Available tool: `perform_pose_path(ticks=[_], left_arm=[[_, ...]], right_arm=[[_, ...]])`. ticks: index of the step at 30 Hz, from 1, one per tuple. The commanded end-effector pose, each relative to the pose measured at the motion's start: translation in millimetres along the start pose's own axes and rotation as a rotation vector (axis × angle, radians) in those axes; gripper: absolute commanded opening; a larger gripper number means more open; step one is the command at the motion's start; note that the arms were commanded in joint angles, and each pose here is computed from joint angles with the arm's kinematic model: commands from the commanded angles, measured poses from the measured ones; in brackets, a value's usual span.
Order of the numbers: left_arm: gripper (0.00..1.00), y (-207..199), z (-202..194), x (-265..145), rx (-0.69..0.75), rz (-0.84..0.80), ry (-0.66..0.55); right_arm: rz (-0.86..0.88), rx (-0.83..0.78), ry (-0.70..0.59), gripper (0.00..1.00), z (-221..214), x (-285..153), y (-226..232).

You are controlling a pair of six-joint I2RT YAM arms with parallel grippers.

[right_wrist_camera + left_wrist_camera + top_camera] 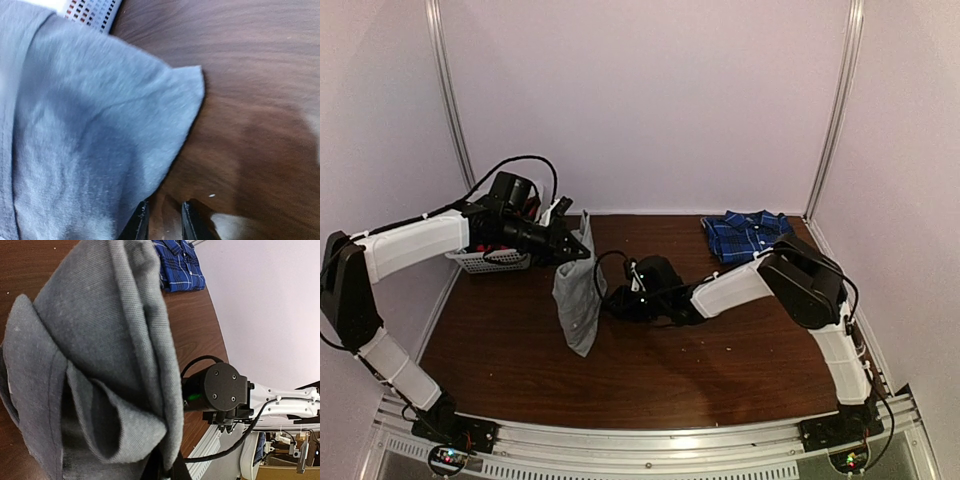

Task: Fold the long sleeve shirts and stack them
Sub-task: Turn over the square-folded shirt at the center of the board.

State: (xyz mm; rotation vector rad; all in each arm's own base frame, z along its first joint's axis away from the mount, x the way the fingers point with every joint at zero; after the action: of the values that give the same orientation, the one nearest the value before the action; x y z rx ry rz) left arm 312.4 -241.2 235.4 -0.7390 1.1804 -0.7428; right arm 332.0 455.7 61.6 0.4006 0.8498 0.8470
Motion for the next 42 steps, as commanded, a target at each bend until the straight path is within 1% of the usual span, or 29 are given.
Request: perform_pose_path(ticks=[1, 5, 9, 12, 15, 16, 19, 20, 22, 23, 26, 30, 35, 40, 42], left_arm=[[0.00, -16, 11, -2, 0.039, -0.051, -0.026], [0.00, -19, 9, 5, 0.037, -0.050, -0.019], [0.00, -29, 2, 23, 0.035, -0.065, -0.007], [0.00, -42, -7, 51, 0.042, -0.068, -0.004], [0.00, -58, -22, 97, 0.056, -0.065, 0.027], [0.02, -64, -26, 113, 0.065, -0.061, 0.037], [0.22, -71, -42, 169, 0.081, -0.034, 0.090], [0.29, -77, -44, 181, 0.088, -0.045, 0.105], [0.41, -92, -44, 192, 0.108, -0.074, 0.109], [0.45, -99, -41, 193, 0.117, -0.087, 0.104], [0.51, -109, -32, 187, 0.148, -0.084, 0.072], [0.53, -98, -22, 170, 0.149, -0.034, 0.031], [0.52, -52, -10, 129, 0.117, 0.071, -0.047], [0.52, 15, -7, 85, 0.055, 0.176, -0.080], [0.52, 36, -11, 74, 0.050, 0.198, -0.063]], right_arm=[[-0.008, -0.004, -0.048, 0.24, 22, -20, 1], [-0.035, -0.023, -0.070, 0.24, 34, -40, 0], [-0.119, -0.057, -0.105, 0.28, 52, -75, -10], [-0.206, -0.052, -0.125, 0.30, 61, -109, -35], [-0.278, -0.045, -0.154, 0.31, 71, -150, -51], [-0.310, -0.045, -0.160, 0.31, 72, -164, -56], [-0.394, -0.039, -0.181, 0.35, 73, -202, -71], [-0.415, -0.037, -0.187, 0.36, 73, -214, -75], [-0.450, -0.039, -0.201, 0.41, 71, -233, -79], [-0.462, -0.044, -0.196, 0.42, 68, -240, -79], [-0.467, -0.055, -0.165, 0.45, 59, -247, -79], [-0.438, -0.061, -0.122, 0.49, 45, -242, -77], [-0.426, -0.078, -0.052, 0.50, 24, -227, -73], [-0.421, -0.080, 0.010, 0.51, 0, -214, -75], [-0.423, -0.076, 0.028, 0.52, -6, -210, -77]])
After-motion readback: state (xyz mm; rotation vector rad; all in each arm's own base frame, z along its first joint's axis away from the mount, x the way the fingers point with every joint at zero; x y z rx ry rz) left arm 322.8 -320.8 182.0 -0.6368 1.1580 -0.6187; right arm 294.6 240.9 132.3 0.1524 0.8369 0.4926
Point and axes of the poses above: each gripper's point midway between its finger pads, its own x axis out along the fingers, its own y axis along the line the jaws close on, z = x × y, the point moved 5 cm from there along -x, back along the fingers, and after that the axes turned 13 degrees about -x, right-handed, at the moved point
